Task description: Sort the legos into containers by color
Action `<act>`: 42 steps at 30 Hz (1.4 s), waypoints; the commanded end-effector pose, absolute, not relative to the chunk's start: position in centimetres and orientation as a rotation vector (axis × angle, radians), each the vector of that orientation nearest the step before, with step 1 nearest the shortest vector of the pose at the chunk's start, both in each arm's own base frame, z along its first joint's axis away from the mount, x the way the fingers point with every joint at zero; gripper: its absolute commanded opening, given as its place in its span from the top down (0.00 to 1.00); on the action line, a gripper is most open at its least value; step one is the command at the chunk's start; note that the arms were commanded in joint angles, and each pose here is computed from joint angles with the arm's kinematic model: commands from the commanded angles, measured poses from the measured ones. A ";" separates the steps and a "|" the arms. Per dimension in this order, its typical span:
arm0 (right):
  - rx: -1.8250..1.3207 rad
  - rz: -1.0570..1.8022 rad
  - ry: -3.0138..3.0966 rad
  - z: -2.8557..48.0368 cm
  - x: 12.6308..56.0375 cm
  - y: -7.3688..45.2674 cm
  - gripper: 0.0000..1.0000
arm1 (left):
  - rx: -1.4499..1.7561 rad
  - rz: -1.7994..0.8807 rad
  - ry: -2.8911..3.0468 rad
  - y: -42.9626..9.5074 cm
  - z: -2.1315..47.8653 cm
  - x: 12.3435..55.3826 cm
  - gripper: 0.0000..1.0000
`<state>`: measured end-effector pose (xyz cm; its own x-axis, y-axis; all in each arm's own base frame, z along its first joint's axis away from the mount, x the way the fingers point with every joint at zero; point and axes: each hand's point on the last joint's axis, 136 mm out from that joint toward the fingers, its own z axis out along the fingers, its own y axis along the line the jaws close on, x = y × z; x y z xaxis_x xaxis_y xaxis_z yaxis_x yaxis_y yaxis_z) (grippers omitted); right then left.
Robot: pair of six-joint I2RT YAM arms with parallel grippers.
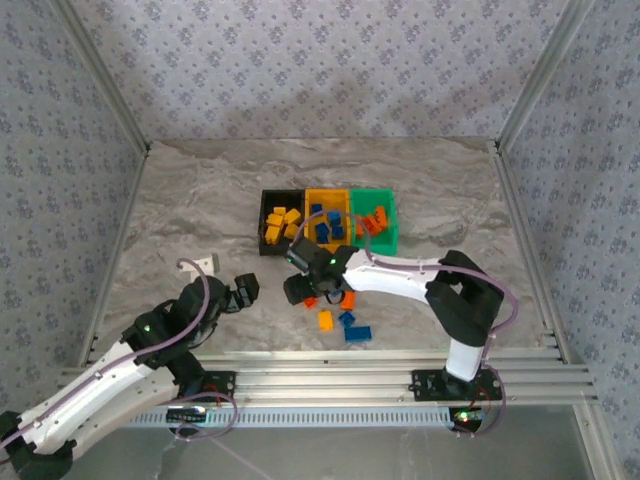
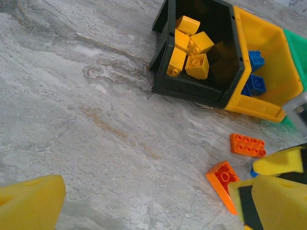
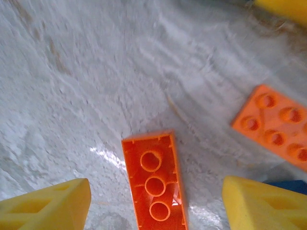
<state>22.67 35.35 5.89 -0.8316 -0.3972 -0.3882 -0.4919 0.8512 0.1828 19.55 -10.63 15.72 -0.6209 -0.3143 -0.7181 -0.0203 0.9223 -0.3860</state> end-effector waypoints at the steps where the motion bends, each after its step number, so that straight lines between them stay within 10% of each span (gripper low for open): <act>1: -0.724 0.315 2.687 5.7 22.5 35.3 0.28 | -0.268 -0.389 2.213 -9.6 15.5 19.4 0.00; 26: -0.688 0.277 2.573 7.1 23.2 35.7 0.69 | -0.275 -0.430 2.228 -10.1 14.6 19.5 0.00; 42: 0.110 0.289 2.474 13.7 35.6 19.8 0.71 | -0.220 -0.462 2.291 -12.3 13.2 20.1 0.00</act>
<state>34.43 21.17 14.72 -0.7776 0.0880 -0.6226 -0.0694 0.9721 0.2241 19.75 -11.55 12.93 -0.6858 -0.2990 -0.6635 -0.0397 0.9257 -0.3762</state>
